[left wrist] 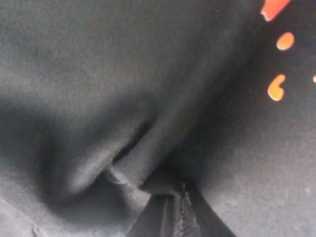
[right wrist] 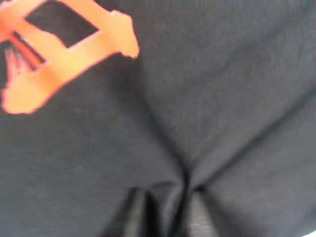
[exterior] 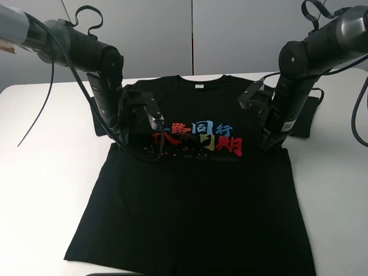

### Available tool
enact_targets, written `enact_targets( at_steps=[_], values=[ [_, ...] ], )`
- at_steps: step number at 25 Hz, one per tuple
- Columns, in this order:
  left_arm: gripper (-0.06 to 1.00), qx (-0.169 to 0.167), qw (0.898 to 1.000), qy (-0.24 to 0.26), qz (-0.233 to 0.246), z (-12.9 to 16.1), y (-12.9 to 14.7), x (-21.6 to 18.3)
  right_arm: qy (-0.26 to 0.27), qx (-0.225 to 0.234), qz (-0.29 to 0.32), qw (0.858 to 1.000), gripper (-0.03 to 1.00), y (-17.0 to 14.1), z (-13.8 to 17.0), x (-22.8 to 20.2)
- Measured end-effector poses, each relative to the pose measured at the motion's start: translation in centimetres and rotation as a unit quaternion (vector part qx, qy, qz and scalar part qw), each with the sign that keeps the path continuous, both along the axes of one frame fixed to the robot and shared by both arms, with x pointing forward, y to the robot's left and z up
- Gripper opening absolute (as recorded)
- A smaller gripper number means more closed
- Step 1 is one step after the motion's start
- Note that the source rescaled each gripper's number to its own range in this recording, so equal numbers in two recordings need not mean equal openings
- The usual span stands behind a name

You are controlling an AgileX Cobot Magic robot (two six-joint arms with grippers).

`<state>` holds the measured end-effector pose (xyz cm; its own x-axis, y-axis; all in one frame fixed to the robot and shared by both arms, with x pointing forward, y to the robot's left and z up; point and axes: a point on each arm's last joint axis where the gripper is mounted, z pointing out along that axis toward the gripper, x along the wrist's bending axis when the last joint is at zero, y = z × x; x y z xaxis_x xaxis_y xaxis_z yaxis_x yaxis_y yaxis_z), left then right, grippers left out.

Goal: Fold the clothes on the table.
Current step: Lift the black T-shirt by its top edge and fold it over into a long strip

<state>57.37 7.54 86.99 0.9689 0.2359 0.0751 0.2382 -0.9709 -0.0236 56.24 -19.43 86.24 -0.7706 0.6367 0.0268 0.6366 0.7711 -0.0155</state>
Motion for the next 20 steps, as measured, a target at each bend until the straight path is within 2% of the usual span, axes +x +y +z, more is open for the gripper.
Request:
enact_targets(
  at_steps=[2,5,9,12,15,20],
  values=[
    [0.0,0.0,1.0,0.0,0.0,0.0,0.0,0.0,0.003,0.002,-0.003,1.0,0.01,0.0,0.0,0.0],
    [0.0,-0.001,1.0,-0.001,0.006,0.0,0.0,0.0,0.003,0.002,-0.012,1.0,0.0,0.0,0.0,0.0],
    [0.0,-0.014,0.998,-0.015,0.055,0.1,-0.4,0.6,-0.001,-0.002,-0.032,0.999,0.0,0.0,0.2,0.0],
    [0.0,-0.031,0.996,-0.036,0.077,1.0,-1.0,1.5,-0.015,-0.021,-0.052,0.998,0.0,-0.3,0.6,0.1],
    [0.0,-0.057,0.993,-0.066,0.085,3.1,-1.8,2.6,-0.057,-0.045,-0.069,0.995,0.0,-0.8,2.1,1.0],
    [0.0,-0.109,0.98,-0.14,0.088,9.2,-2.8,4.2,-0.174,-0.055,-0.068,0.981,0.0,-1.0,7.9,3.5]
  ],
)
